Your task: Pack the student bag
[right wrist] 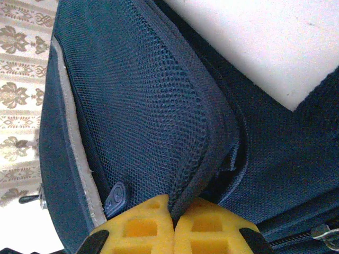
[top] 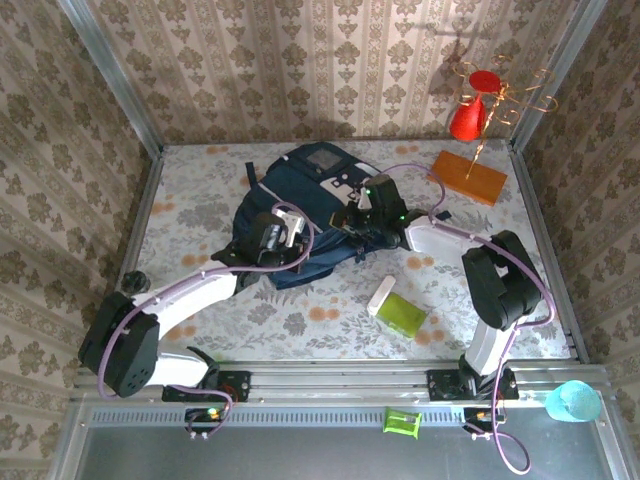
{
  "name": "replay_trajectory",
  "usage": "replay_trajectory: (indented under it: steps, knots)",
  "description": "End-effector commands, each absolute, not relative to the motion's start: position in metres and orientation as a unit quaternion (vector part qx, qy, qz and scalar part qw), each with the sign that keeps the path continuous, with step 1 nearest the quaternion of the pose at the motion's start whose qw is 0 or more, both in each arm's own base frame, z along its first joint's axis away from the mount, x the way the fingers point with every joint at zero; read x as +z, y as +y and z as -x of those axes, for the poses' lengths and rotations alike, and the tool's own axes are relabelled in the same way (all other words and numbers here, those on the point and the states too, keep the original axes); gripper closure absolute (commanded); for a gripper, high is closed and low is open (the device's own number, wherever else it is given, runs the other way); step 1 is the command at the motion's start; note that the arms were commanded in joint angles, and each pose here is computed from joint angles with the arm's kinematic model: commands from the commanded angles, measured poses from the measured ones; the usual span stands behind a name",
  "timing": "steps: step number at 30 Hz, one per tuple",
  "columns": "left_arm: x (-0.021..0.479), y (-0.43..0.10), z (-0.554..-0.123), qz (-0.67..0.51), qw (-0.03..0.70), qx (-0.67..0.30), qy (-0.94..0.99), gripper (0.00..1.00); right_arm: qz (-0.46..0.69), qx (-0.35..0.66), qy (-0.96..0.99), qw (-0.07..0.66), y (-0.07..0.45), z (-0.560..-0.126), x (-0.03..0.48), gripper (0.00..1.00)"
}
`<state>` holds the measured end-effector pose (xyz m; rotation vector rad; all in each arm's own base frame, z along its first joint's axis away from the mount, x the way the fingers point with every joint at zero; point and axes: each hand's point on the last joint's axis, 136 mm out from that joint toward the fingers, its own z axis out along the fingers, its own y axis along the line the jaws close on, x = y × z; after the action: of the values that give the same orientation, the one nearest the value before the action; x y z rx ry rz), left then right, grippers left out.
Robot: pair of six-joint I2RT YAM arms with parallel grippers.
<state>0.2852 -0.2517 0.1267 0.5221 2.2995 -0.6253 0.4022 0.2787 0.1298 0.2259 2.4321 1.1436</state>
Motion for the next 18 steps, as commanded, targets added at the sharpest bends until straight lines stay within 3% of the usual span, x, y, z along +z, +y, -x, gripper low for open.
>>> replay_trajectory:
  steps: [1,10,14,15,18]
  knots:
    - [0.111,-0.222,-0.28,-0.216,0.326,-0.175,0.904,1.0,-0.053,0.369,0.887,0.272,0.243,-0.426,0.142,1.0]
    - [0.118,-0.191,-0.295,-0.21,0.33,-0.11,0.914,1.0,0.041,0.301,0.922,0.24,0.217,-0.426,0.14,1.0]
    - [0.115,-0.2,-0.289,-0.215,0.321,-0.134,0.913,1.0,0.059,0.286,0.93,0.224,0.212,-0.433,0.139,1.0]
    - [0.115,-0.207,-0.285,-0.219,0.319,-0.151,0.91,1.0,0.055,0.283,0.93,0.226,0.212,-0.435,0.14,0.99]
    - [0.119,-0.238,-0.27,-0.234,0.304,-0.224,0.896,1.0,0.034,0.308,0.919,0.243,0.216,-0.439,0.152,0.8]
